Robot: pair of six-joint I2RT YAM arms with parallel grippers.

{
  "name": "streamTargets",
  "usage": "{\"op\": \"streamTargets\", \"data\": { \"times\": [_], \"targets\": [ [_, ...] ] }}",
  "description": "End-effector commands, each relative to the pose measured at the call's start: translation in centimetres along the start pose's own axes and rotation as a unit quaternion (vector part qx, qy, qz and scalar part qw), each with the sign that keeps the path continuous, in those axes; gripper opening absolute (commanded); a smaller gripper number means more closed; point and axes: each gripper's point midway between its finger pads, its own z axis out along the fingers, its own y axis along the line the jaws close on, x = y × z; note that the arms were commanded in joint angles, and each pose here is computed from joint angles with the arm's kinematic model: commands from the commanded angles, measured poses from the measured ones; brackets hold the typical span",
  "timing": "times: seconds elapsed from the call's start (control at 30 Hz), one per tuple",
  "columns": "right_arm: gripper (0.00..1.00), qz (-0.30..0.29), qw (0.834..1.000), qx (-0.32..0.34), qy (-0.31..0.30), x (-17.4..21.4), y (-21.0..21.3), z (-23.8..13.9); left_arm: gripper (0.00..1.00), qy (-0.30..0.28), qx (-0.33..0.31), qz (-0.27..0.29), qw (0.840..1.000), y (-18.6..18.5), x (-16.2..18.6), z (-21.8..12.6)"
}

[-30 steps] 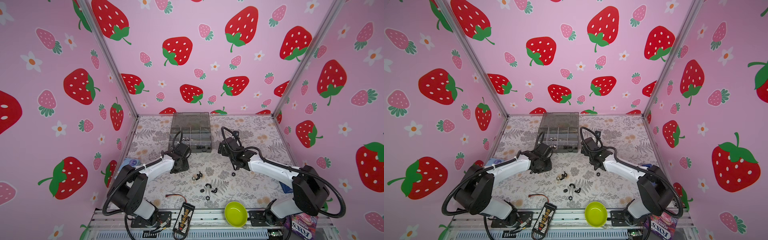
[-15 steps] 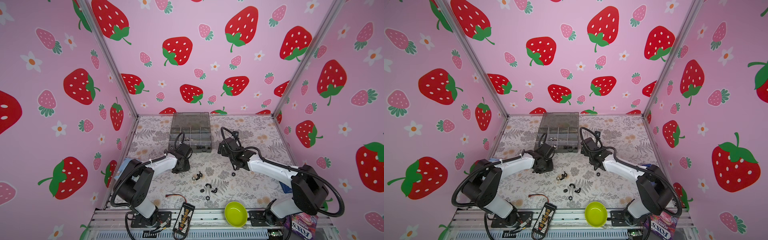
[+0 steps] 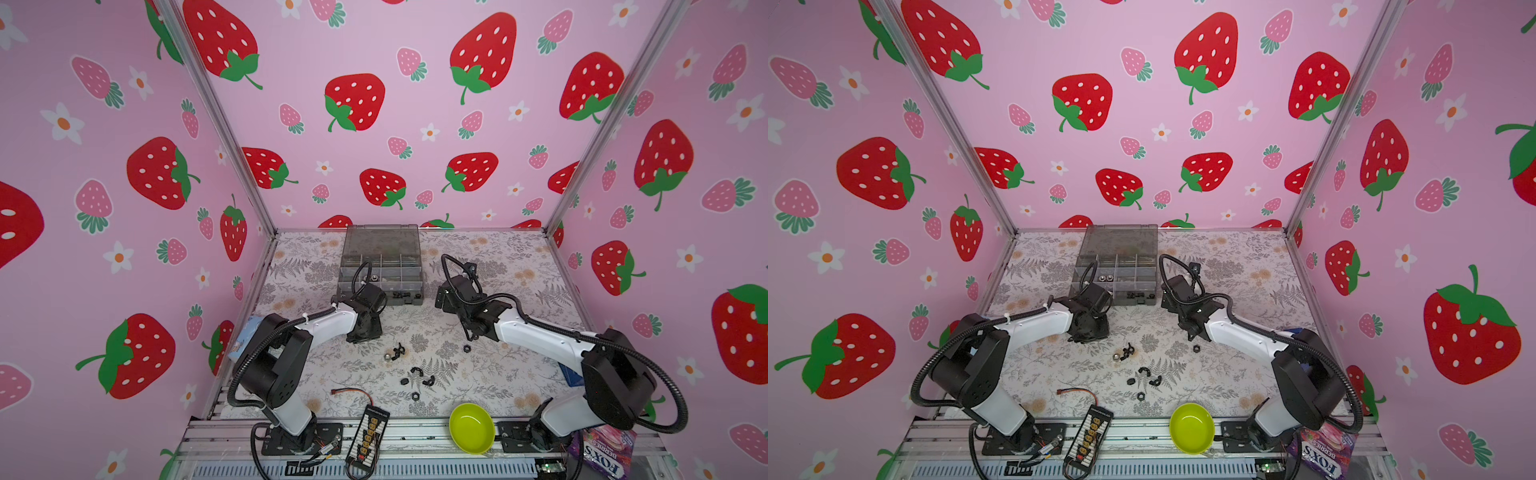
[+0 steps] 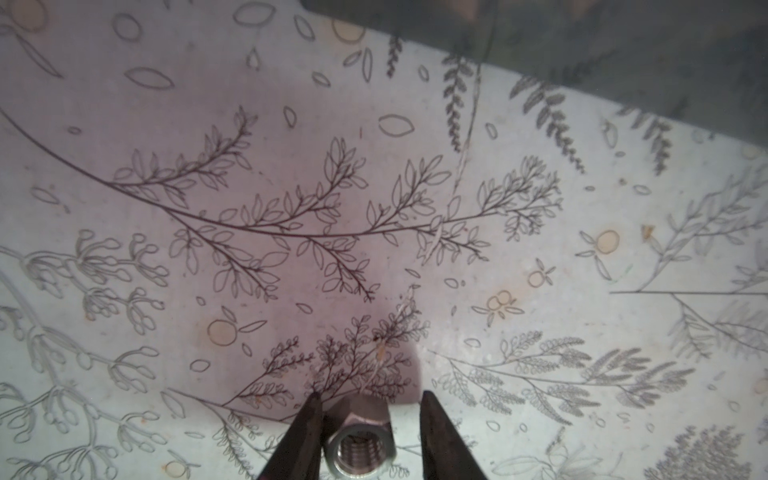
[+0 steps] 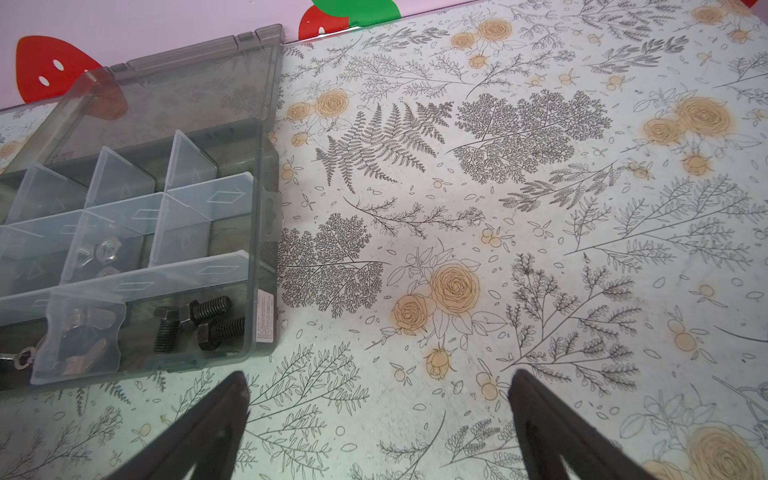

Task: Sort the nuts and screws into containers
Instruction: 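Close the left gripper on the silver hex nut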

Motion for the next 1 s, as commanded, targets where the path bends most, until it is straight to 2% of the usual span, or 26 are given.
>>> {"op": "streamTargets", "data": {
  "times": [0.0,0.47,0.97],
  "targets": [
    [1.0,0.004,1.0,0.003,-0.003,-0.4,0.2,0.2,0.39,0.022,-0.011,0.008,1.0,0.2,0.9,0.7],
    [1.0,0.005,1.0,0.004,-0.002,-0.2,0.0,0.3,0.37,0.039,-0.073,0.036,0.996,1.1,2.4,1.1],
    [1.0,0.008,1.0,0.011,-0.002,0.0,-0.5,0.1,0.28,0.034,-0.071,0.038,0.996,0.9,2.3,1.1]
  ]
}}
